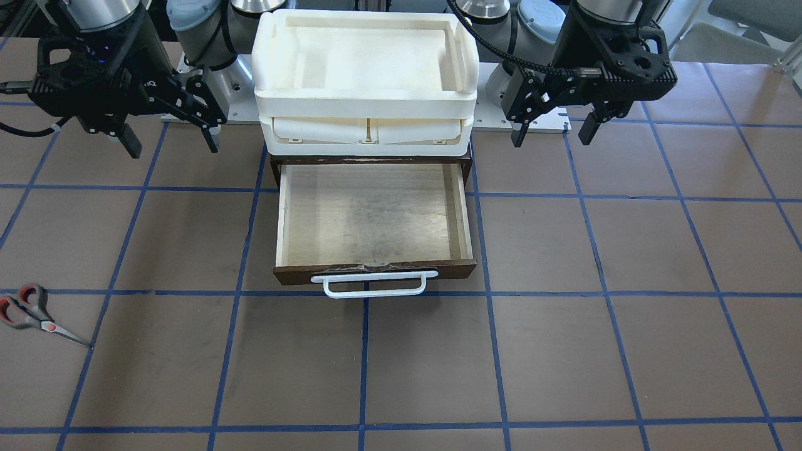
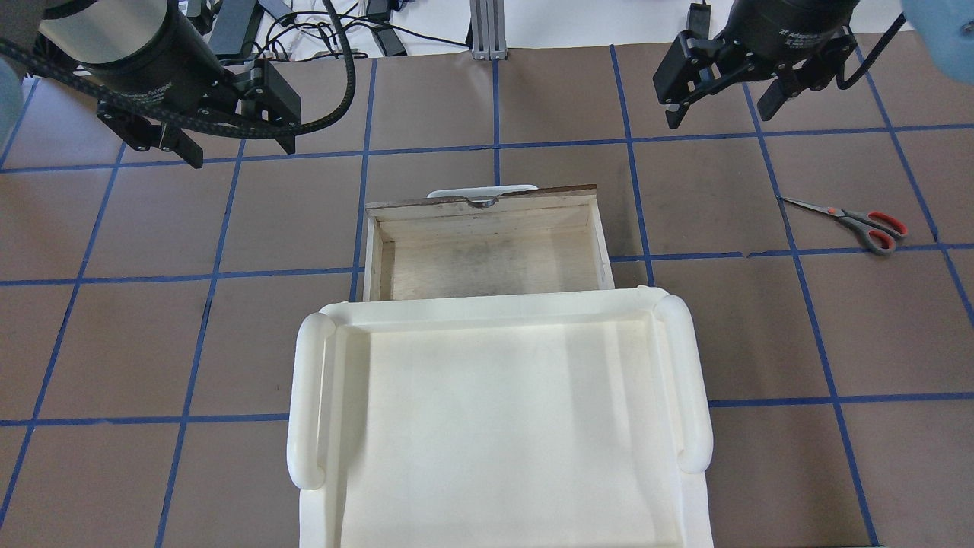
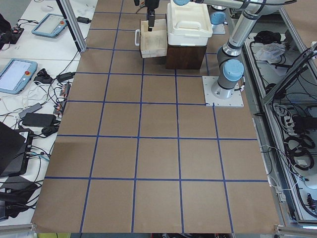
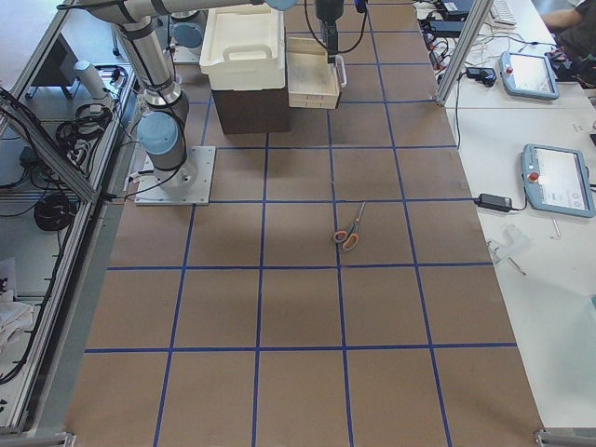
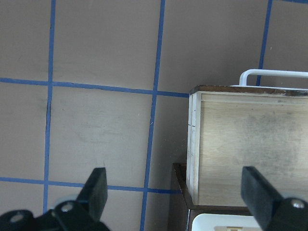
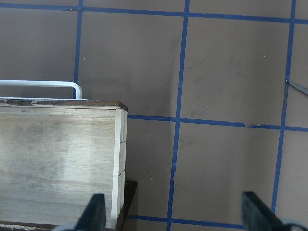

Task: Put scissors in drawer and close it

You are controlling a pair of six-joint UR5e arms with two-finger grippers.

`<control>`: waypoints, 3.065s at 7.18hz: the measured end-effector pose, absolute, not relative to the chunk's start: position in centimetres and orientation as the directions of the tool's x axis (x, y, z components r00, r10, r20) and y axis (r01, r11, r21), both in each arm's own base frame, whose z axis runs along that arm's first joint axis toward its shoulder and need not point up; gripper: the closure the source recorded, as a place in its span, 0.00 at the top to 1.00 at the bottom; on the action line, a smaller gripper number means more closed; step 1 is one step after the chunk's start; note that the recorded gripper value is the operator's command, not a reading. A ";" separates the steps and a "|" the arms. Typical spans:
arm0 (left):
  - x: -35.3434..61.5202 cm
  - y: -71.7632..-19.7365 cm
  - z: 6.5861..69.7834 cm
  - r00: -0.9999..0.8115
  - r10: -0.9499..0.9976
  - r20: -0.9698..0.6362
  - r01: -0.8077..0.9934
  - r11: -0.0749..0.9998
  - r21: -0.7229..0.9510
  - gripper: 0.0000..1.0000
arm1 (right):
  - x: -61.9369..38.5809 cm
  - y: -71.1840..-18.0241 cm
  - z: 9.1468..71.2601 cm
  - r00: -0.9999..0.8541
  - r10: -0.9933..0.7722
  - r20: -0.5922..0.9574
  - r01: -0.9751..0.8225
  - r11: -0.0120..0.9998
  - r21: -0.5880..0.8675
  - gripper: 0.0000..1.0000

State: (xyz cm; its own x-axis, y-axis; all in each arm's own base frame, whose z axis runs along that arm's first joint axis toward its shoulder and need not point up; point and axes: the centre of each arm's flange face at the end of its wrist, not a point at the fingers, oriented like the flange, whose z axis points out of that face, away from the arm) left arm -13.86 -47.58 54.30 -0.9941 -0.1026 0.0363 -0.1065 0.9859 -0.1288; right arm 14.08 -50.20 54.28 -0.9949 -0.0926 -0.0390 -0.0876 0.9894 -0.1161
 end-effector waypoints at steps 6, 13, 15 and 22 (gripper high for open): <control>-13.8 -47.5 54.4 -0.994 -0.104 0.036 -0.108 0.986 -0.127 1.00 | 5.1 -54.8 50.7 -0.869 -0.495 0.009 -0.494 0.865 -0.095 1.00; -13.7 -47.1 54.4 -0.994 -0.105 0.034 -0.109 0.987 -0.115 1.00 | -18.1 -62.6 32.5 -0.401 -0.916 -0.012 -0.915 0.401 -0.030 1.00; -13.7 -47.1 54.4 -0.994 -0.105 0.032 -0.108 0.988 -0.113 1.00 | -20.4 -63.7 27.5 -0.315 -0.949 -0.002 -0.948 0.315 -0.035 1.00; -13.7 -47.0 54.4 -0.994 -0.104 0.032 -0.107 0.988 -0.111 1.00 | -21.8 -62.1 17.9 -0.223 -0.975 -0.006 -0.974 0.223 -0.046 0.93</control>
